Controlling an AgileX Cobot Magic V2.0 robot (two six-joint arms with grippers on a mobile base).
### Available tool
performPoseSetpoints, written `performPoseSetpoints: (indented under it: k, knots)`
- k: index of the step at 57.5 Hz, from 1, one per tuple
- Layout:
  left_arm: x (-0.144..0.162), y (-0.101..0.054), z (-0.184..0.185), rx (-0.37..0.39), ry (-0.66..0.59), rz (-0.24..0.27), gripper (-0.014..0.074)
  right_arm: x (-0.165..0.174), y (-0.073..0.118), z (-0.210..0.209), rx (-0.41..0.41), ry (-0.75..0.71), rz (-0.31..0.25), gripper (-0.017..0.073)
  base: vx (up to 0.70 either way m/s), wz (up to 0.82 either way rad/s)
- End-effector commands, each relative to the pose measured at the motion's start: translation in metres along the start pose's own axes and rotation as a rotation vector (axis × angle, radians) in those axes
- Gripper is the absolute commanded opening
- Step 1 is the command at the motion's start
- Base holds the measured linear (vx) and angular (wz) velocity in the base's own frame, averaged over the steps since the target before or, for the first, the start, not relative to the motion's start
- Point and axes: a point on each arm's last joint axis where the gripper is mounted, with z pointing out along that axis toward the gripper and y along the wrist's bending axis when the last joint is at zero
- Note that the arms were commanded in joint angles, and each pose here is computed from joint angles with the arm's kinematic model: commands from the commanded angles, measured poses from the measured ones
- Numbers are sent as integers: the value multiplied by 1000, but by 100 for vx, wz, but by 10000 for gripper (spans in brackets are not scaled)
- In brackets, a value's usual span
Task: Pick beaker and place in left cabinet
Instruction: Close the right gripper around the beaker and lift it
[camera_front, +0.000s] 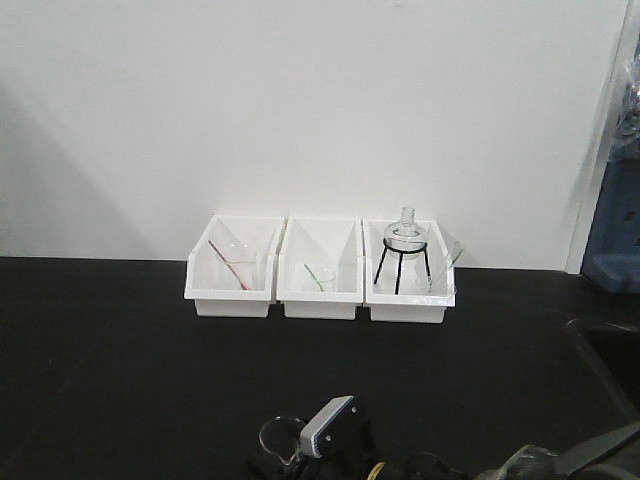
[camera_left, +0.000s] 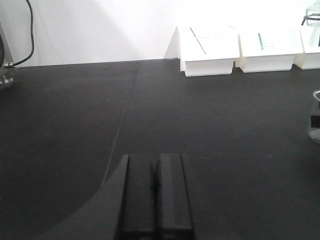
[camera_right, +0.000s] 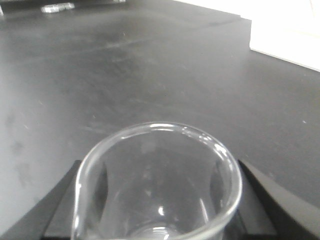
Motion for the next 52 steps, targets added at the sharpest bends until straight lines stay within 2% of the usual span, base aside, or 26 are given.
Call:
performPoseSetpoints:
  k: [1, 5, 13, 17, 22, 28, 37, 52]
  knots:
    - [-11, -1, -3, 18, -108, -9, 4, -48, 3, -3, -47, -167, -8, 331, 0, 0]
    - [-11, -1, -3, 18, -108, -9, 4, -57, 6, -6, -70, -158, -16, 256, 0, 0]
    - [-11, -1, -3, 18, -108, -9, 4, -84, 13, -14, -88, -117, -104, 139, 0, 0]
    - [-11, -1, -3, 18, -108, -9, 4, -99, 18, -18, -84, -100, -113, 101, 0, 0]
    - [-11, -1, -3, 18, -108, -9, 4, -125, 28, -26, -75, -111, -88, 57, 0, 0]
    - [-11, -1, -3, 18, -108, -9, 4, -153, 44, -35, -78, -143, -66, 34, 0, 0]
    - [-11, -1, -3, 18, -108, -9, 4, -182, 65, -48, -66, -147, -104, 18, 0, 0]
    - [-11, -1, -3, 18, -108, -9, 4, -206, 73, -64, -41, -175, -130, 18, 0, 0]
